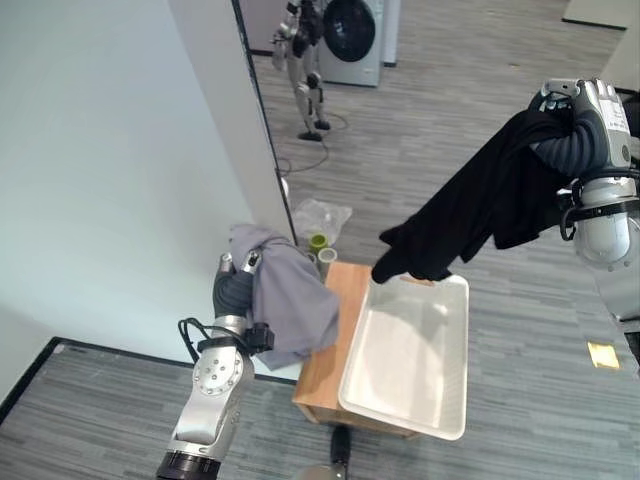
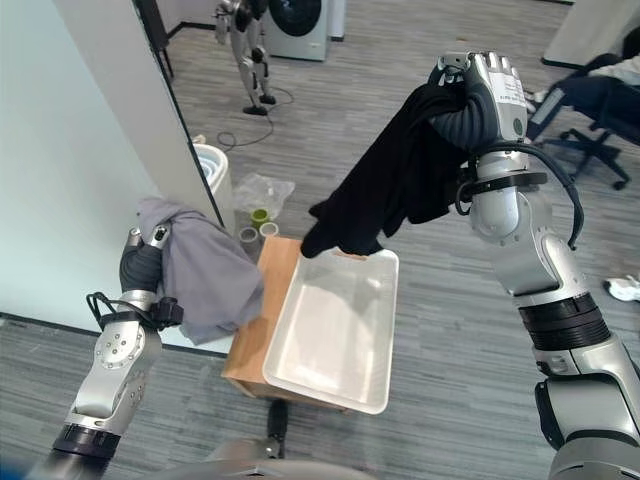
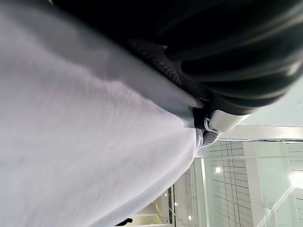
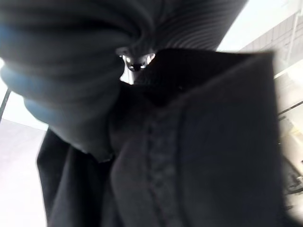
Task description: Pick up bed clothes into laundry basket.
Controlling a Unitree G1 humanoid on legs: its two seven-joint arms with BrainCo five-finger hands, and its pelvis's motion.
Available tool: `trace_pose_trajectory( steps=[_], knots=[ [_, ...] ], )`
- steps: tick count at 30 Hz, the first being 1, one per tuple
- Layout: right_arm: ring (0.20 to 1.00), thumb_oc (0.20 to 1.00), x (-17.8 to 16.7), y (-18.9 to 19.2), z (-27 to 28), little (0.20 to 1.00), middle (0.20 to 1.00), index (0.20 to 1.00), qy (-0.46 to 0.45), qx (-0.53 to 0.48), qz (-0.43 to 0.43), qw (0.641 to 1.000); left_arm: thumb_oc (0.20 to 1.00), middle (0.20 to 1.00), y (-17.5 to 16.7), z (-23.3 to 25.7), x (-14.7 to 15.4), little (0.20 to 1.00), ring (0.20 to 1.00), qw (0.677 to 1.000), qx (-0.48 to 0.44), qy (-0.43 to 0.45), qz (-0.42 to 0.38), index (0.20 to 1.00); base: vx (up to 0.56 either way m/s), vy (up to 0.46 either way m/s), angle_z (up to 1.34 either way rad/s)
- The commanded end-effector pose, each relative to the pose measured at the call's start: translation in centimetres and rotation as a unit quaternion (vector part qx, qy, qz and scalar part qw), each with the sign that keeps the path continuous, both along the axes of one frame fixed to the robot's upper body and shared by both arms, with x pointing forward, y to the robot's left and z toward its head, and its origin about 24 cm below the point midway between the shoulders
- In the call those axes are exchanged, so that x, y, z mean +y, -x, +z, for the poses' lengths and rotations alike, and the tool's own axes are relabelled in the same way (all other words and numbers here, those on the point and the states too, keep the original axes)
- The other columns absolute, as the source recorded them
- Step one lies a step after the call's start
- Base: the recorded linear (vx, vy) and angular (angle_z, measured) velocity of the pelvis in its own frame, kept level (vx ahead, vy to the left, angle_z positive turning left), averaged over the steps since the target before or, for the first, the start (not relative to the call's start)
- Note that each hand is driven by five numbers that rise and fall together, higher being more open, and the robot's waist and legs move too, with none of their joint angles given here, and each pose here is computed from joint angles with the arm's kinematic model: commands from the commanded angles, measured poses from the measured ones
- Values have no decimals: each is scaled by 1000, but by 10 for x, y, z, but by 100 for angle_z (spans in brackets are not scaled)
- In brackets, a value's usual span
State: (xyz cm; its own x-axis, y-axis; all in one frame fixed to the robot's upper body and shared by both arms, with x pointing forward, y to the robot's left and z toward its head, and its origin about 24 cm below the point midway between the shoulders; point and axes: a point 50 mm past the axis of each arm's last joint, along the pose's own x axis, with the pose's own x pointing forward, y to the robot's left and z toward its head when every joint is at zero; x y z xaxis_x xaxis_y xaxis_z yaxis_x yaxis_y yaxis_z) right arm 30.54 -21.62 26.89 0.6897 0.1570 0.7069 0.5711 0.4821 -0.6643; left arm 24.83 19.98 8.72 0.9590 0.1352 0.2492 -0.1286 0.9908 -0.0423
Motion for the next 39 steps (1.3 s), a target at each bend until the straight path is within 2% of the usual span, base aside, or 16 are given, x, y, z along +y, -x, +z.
trace_pose_trajectory(
  steps=[1, 11, 24, 31, 36, 39],
  knots=[
    [200, 200, 4, 5, 51, 200, 200, 200, -9, -108, 1, 994, 200, 200, -6, 26, -6, 200, 200, 997, -72, 1, -16, 200, 11, 41, -10],
    [200, 200, 42, 12, 93, 200, 200, 200, 12, -156, 78, 985, 200, 200, -12, 23, -7, 200, 200, 998, -64, 7, -17, 200, 4, 7, -4],
    [200, 200, 43, 10, 107, 200, 200, 200, 10, -147, 82, 986, 200, 200, -18, 31, -6, 200, 200, 997, -75, 1, -10, 200, -2, 0, 0],
    [200, 200, 31, -18, 69, 200, 200, 200, 48, -70, 7, 996, 200, 200, -19, 29, -7, 200, 200, 997, -71, 2, -11, 200, 0, 0, 0],
    [200, 200, 37, -35, 30, 200, 200, 200, 26, -6, 8, 1000, 200, 200, -21, 31, -11, 200, 200, 997, -74, 4, -17, 200, 0, 0, 0],
    [200, 200, 52, -44, -30, 200, 200, 200, -8, 86, 32, 996, 200, 200, -21, 28, -17, 200, 200, 997, -71, 19, -25, 200, 0, 0, 0]
  ],
)
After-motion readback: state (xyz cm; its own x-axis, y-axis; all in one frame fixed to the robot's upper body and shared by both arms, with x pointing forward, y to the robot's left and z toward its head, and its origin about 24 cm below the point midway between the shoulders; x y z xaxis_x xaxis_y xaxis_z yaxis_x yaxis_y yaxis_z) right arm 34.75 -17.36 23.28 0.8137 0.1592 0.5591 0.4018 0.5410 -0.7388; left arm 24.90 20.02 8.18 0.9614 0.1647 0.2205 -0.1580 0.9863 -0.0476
